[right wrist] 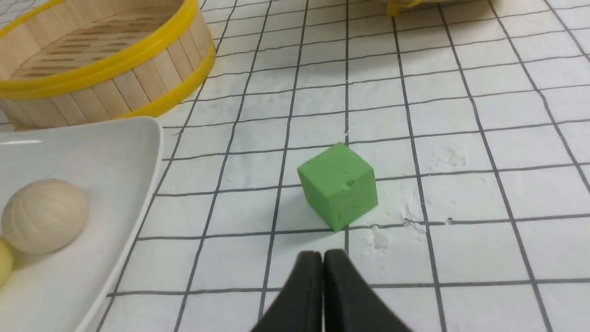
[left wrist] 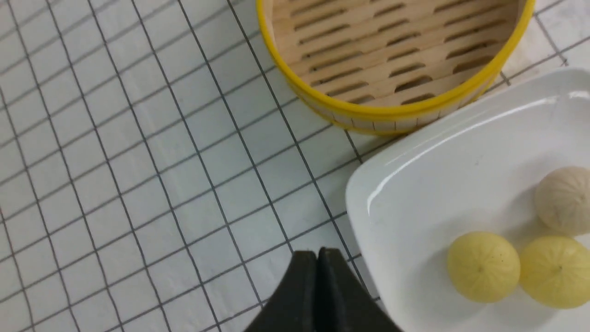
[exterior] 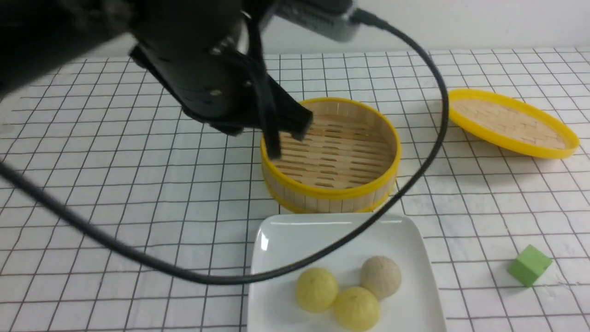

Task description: Put the steamed buns into the plate on the white-black tablecloth.

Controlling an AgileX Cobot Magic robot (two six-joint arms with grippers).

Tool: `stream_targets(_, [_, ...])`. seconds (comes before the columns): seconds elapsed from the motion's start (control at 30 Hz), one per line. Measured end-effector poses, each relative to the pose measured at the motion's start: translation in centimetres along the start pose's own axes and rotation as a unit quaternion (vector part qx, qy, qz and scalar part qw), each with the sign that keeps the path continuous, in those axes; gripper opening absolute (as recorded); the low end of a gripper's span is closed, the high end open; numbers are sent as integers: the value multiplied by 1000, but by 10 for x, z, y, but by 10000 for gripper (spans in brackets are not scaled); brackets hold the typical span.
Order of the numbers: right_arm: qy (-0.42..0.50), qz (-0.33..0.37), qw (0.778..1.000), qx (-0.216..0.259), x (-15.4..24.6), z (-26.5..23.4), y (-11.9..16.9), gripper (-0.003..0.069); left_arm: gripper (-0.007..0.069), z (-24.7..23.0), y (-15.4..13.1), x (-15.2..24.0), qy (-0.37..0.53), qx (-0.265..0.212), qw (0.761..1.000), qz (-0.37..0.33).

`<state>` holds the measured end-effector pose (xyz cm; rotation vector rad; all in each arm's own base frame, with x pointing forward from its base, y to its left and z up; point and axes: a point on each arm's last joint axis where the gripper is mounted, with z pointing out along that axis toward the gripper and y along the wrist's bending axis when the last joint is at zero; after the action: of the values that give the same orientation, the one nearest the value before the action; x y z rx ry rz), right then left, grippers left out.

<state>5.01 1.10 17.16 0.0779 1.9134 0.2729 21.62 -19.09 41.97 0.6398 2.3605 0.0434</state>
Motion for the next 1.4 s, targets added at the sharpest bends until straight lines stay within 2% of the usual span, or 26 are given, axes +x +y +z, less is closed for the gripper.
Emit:
stream_targets(0.17, [0,0,1000,0,0,0,0,27,15,-54,26,22,-63,15,998,-23])
stream_targets(0.3, [0,0,1000,0,0,0,0,34,18,-79,43,74,-70,40,995,-54])
stream_targets(0.37, [0,0,1000,0,0,0,0,34,18,-74,42,91,-54,46,996,-59])
stream_targets(0.4, [0,0,1000,0,0,0,0,37,19,-65,40,116,-46,62,995,-71])
stream_targets(0.43, [0,0,1000,0,0,0,0,38,19,-64,40,118,-52,66,994,-73])
stream_targets(0.53, [0,0,1000,0,0,0,0,41,19,-38,28,151,-108,126,979,-117])
stream_targets(0.57, [0,0,1000,0,0,0,0,41,19,-37,28,154,-109,124,979,-120])
stream_targets(0.67, [1,0,1000,0,0,0,0,41,20,-16,17,172,-166,180,951,-188])
stream_targets(0.77, [1,0,1000,0,0,0,0,41,20,-6,11,178,-183,206,936,-218])
stream_targets(1.13, [1,0,1000,0,0,0,0,55,35,21,10,203,-144,164,958,-186])
stream_targets(1.4, [1,0,1000,0,0,0,0,64,40,20,14,205,-153,155,957,-189])
